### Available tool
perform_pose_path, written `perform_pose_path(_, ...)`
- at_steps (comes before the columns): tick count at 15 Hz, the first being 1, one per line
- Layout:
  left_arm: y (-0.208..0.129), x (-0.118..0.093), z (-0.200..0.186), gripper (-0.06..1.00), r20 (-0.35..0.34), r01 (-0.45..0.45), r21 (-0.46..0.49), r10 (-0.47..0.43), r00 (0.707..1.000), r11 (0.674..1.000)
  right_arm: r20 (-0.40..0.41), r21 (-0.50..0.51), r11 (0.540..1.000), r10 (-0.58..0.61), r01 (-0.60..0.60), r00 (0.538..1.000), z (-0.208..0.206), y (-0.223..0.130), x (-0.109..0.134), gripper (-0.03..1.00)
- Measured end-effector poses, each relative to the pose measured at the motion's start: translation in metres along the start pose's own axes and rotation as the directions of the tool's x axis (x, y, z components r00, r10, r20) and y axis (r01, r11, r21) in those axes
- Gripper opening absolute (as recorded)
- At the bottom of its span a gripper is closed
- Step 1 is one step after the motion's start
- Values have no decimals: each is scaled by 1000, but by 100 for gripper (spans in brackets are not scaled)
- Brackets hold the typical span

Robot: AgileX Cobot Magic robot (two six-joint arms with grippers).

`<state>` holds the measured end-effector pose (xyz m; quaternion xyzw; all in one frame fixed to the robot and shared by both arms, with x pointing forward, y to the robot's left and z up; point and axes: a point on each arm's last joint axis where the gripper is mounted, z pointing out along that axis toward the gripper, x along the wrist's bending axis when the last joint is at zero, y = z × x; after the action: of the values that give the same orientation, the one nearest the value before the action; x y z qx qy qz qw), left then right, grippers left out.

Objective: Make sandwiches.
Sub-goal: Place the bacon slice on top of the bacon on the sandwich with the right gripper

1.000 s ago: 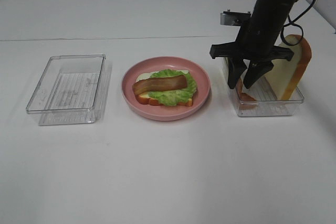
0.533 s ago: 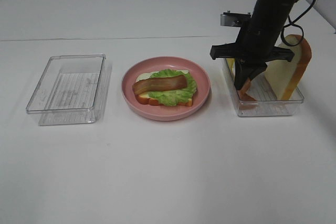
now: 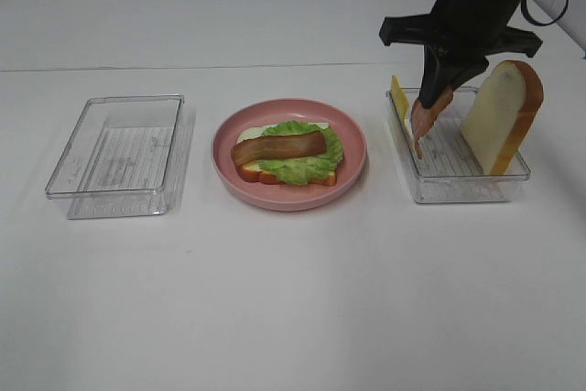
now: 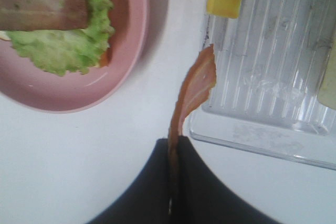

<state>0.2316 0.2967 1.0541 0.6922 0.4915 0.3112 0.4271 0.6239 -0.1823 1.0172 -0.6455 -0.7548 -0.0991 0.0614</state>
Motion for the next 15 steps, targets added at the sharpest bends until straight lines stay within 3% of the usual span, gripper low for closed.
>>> perform_pose_path(2, 0, 0, 0, 74, 0, 0, 0, 0, 1000, 1000, -73, -44, 999, -16, 13, 997, -19, -5, 10, 0)
perform_pose_path(4, 0, 0, 0, 74, 0, 0, 0, 0, 1000, 1000, -216, -86, 996, -56, 38, 975, -35, -9, 26, 0)
perform_pose_path(6, 0, 0, 0, 74, 0, 0, 0, 0, 1000, 1000, -349, -112, 992, -90, 54, 933, -40, -8, 38, 0)
perform_pose_path(7, 0, 0, 0, 74, 0, 0, 0, 0, 1000, 1000, -447, -175, 984, -109, 32, 888, -44, -3, 47, 0)
perform_pose_path(12, 0, 0, 0, 74, 0, 0, 0, 0, 1000, 1000, -540, -215, 976, -100, -22, 836, -11, 15, 75, 0)
perform_pose_path(15, 0, 0, 0, 74, 0, -1, 0, 1, 1000, 1000, -604, -182, 977, -20, -114, 797, 26, 28, 88, 0)
